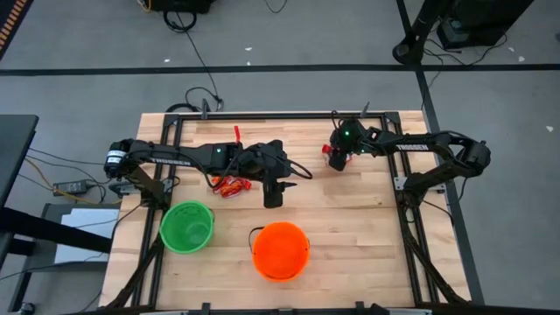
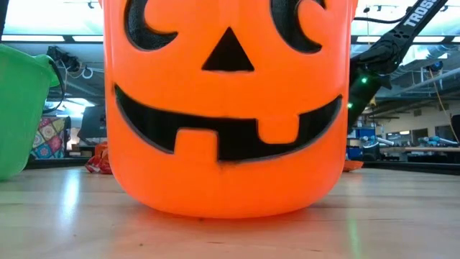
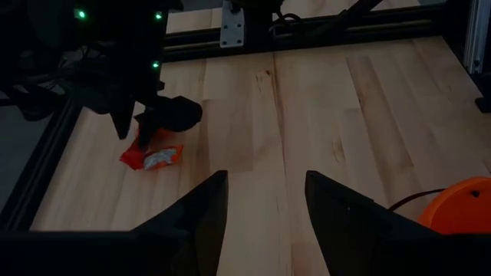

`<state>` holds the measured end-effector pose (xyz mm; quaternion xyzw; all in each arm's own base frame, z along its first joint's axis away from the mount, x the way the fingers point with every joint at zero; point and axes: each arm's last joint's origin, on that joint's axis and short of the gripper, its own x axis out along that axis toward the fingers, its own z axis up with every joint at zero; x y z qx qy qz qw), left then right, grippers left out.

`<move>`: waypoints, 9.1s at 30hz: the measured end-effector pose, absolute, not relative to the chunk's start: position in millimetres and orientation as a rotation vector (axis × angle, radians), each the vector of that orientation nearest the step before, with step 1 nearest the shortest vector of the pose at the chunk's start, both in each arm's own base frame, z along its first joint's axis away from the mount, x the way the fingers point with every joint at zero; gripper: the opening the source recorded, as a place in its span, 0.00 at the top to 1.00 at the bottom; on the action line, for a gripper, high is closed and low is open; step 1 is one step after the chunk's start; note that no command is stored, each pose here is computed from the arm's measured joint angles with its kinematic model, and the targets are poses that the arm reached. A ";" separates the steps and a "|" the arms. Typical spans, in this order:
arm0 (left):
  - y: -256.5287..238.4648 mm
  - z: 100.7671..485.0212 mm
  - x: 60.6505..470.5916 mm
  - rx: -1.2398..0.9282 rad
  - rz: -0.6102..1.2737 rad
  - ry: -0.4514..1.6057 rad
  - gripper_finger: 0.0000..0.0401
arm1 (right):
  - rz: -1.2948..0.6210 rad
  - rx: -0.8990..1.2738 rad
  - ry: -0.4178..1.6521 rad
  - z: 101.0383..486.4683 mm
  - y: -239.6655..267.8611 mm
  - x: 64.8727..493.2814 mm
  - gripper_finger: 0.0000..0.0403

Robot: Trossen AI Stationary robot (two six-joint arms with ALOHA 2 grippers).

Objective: Sort candy by brand, put in halloween buckets
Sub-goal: Put the red chocolate into the green bucket, then put the orange chocolate into the orange bucket

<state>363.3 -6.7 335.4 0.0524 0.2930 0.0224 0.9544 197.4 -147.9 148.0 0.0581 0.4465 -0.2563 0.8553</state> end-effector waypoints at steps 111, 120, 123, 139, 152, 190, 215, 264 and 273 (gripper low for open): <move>13.2 423.1 134.9 0.009 0.669 0.305 0.55 | 0.432 0.054 0.044 230.7 26.0 591.9 0.87; 13.2 424.6 135.4 0.002 0.669 0.288 0.55 | 0.426 -0.084 0.005 231.6 54.1 590.6 0.87; 13.2 424.6 135.4 0.002 0.669 0.288 0.55 | 0.378 -0.151 -0.027 233.8 59.5 590.7 0.87; 13.2 424.6 135.4 0.002 0.669 0.288 0.55 | 0.377 -0.179 -0.051 235.2 62.3 590.5 0.78; 13.2 424.6 135.4 0.002 0.669 0.288 0.55 | 0.397 -0.175 -0.053 235.3 62.7 590.3 0.49; 11.1 406.2 159.8 0.044 0.622 0.455 0.55 | -0.317 -0.260 0.785 409.6 -12.6 342.0 0.50; 35.4 374.2 219.4 -0.089 0.718 0.574 0.55 | -0.568 -0.150 0.696 370.6 -31.5 182.3 0.50; 97.4 243.8 248.6 -0.747 0.699 1.577 0.55 | -0.244 0.343 0.094 426.6 -9.7 62.9 0.51; 97.1 216.4 246.3 -0.726 0.713 1.581 0.55 | -0.189 0.370 0.077 428.8 -8.1 62.6 0.51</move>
